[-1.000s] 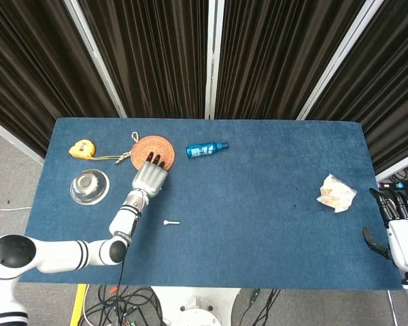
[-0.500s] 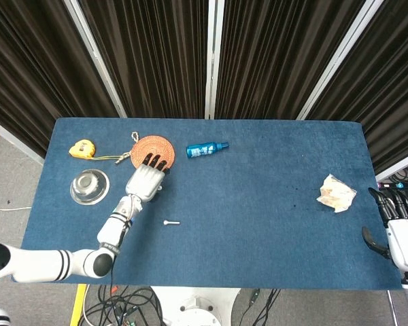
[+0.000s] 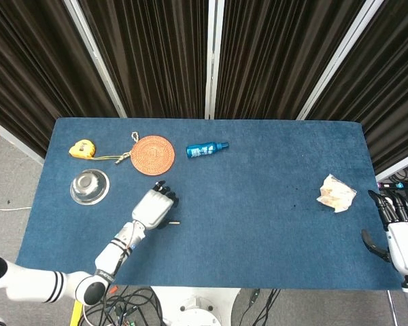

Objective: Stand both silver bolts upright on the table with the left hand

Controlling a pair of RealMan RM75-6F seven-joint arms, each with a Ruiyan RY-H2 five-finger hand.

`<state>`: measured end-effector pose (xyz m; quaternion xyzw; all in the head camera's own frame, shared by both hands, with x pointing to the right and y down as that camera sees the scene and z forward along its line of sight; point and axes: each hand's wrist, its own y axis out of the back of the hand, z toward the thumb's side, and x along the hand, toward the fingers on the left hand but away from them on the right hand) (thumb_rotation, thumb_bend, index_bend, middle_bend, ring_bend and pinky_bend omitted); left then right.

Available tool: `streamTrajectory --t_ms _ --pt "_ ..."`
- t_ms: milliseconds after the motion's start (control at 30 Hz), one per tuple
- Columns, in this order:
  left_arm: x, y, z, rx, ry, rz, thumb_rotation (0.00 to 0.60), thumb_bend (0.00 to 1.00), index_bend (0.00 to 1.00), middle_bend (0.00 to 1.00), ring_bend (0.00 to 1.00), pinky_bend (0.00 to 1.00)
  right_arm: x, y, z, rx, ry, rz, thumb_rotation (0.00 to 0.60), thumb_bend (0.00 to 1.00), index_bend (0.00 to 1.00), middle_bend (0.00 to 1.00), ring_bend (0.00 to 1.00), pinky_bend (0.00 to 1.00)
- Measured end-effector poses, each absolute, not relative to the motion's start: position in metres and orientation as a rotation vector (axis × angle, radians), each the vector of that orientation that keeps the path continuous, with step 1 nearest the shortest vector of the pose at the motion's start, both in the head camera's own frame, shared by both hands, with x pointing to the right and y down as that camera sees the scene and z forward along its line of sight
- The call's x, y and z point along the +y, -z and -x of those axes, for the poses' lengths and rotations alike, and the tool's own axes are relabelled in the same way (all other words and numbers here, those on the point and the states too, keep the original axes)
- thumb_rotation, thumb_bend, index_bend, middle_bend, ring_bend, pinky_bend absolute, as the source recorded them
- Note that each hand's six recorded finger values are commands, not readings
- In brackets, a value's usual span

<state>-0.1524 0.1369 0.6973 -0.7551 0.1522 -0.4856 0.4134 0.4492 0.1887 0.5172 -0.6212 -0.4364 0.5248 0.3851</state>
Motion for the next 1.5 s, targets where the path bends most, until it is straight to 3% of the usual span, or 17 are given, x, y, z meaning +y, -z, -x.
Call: streamTrajectory --t_ms 567,1100,1500 --pt "0.156 -0.719 0.150 0.284 1.286 1.882 0.580 0.27 0.46 0.33 0.21 0.15 0.190 -0.517 -0.450 -1.112 -1.345 1.582 0.600 0.30 0.02 0.15 0.00 0.00" --pt "0.163 -0.727 0.139 0.233 1.288 1.895 0.466 0.32 0.47 0.32 0.21 0.15 0.191 -0.516 -0.449 -1.109 -1.345 1.581 0.600 0.30 0.02 0.15 0.00 0.00" --pt "0.167 -0.727 0.135 0.214 1.268 1.897 0.478 0.33 0.51 0.32 0.21 0.15 0.192 -0.515 -0.450 -1.112 -1.346 1.578 0.600 0.30 0.02 0.15 0.00 0.00"
